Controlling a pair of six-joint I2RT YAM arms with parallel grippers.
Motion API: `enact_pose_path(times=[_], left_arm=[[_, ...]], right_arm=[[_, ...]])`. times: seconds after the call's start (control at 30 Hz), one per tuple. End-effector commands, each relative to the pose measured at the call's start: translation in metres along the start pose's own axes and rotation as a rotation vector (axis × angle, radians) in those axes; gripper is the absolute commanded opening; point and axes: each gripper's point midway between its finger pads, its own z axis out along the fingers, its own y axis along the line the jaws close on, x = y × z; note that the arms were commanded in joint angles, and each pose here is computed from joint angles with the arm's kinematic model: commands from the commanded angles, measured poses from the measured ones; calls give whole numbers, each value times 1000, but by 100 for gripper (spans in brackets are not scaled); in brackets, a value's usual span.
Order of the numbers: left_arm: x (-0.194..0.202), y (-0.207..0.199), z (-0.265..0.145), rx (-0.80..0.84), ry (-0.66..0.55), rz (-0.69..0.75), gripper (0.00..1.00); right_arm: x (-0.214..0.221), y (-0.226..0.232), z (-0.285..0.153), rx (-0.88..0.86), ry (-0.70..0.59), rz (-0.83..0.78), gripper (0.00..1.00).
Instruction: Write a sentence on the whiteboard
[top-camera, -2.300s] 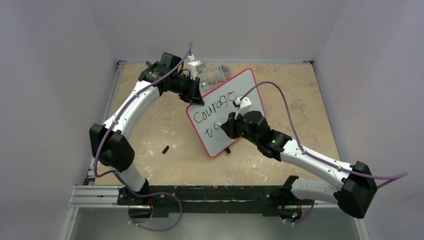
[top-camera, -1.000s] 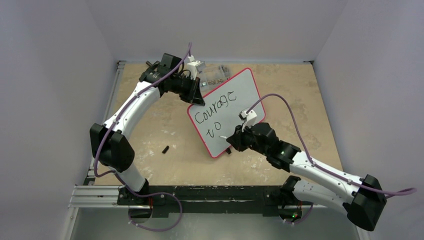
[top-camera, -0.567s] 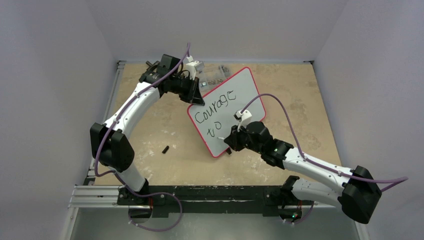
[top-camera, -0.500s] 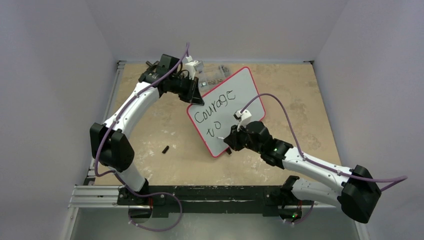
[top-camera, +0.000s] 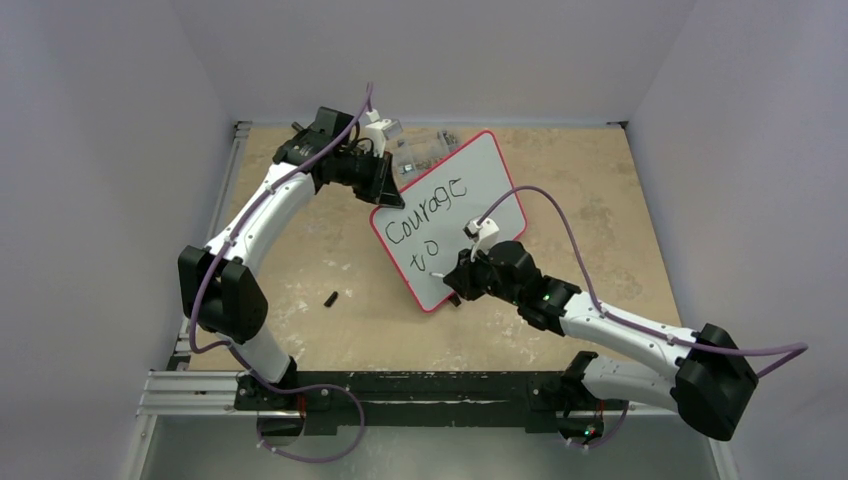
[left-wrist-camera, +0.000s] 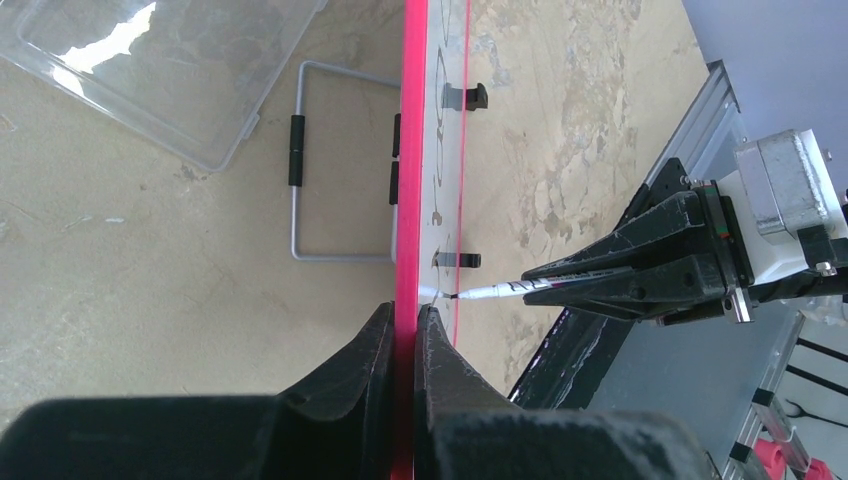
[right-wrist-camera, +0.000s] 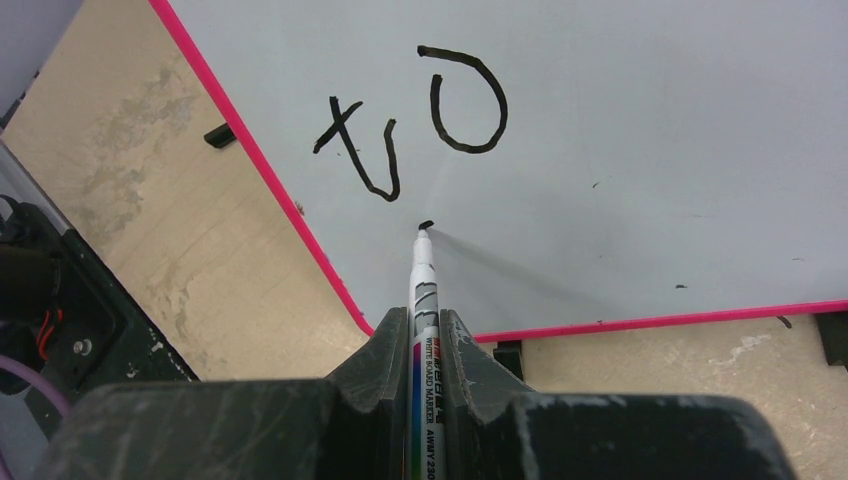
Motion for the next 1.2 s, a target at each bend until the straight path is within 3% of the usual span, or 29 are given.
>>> enact_pose_path(times=[0.0,0.43,0.77,1.17], left_arm=[[-12,7,-10,-66,-56,40,0],[-13,6,-11,-65,-61,39,0],[-13,5,-12,-57,-63,39,0],[-14,3,-13,-54,-66,39,0]], right_arm=[[-1,1,3,-9,-16,-4,0],[15,-9,-3,29,21,17,0],[-10,-19,-9,121,-31,5,0],[-37,-3,-1,78,-58,-6,0]])
